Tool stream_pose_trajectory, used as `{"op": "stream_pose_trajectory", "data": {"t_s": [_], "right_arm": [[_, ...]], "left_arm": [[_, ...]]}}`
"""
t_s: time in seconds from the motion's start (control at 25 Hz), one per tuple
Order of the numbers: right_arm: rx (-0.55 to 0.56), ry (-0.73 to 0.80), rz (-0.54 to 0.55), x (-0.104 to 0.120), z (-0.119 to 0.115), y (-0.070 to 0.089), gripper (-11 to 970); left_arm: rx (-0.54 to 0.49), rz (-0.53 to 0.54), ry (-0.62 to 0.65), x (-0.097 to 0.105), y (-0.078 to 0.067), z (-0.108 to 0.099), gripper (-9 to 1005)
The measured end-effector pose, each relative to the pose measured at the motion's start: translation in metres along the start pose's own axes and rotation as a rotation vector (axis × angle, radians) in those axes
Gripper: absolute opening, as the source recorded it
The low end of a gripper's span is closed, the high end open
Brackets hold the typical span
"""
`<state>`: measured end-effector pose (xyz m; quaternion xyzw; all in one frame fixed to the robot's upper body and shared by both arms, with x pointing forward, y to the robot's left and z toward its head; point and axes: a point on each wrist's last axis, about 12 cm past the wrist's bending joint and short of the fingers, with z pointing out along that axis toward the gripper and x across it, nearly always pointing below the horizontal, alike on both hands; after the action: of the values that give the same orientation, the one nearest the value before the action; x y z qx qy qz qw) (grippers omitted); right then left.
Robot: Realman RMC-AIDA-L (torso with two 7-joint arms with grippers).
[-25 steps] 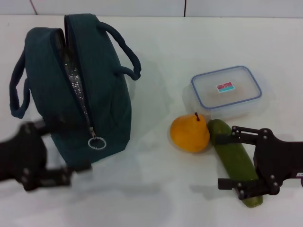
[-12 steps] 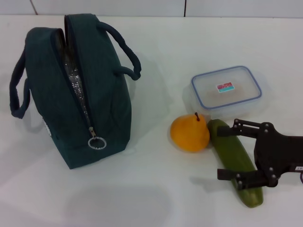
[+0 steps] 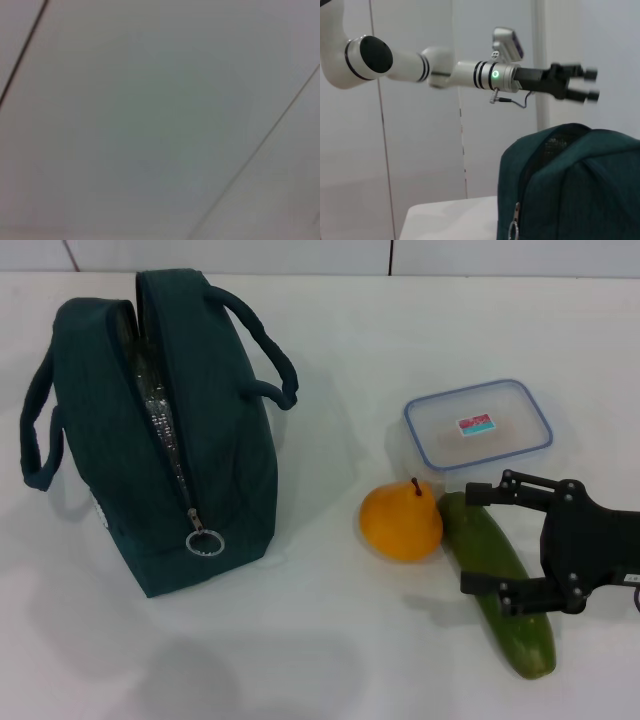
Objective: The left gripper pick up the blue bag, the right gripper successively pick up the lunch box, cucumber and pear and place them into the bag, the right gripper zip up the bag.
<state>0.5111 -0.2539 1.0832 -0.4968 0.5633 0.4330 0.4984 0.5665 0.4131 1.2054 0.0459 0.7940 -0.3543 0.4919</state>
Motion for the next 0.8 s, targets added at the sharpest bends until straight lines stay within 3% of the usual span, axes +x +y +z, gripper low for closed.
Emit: {"op": "stream_pose_trajectory", "data": {"t_s": [0.16, 0.32, 0.48, 0.56, 0.8], "right_arm": [[0.014, 0.005, -0.006, 0.000, -0.001, -0.002, 853], [0.030, 0.010, -0.019, 0.001, -0.001, -0.004, 851], [0.033, 0.011, -0.019, 0.002, -0.001, -0.003, 848], [0.032, 0.010, -0.018, 0.002, 0.000, -0.003, 847], [0.044, 0.020, -0.018, 0.003, 0.001, -0.006, 843]], "left_arm": [[-0.125, -0.058, 0.261, -0.008, -0.021, 0.002, 878], [-0.155, -0.101, 0.368, -0.012, -0.047, -0.005, 876], [-0.158, -0.141, 0.419, -0.010, -0.063, -0.009, 867], [-0.153, -0.155, 0.446, -0.004, -0.065, -0.006, 850], [-0.173, -0.222, 0.524, 0.015, -0.054, 0.010, 799]]}}
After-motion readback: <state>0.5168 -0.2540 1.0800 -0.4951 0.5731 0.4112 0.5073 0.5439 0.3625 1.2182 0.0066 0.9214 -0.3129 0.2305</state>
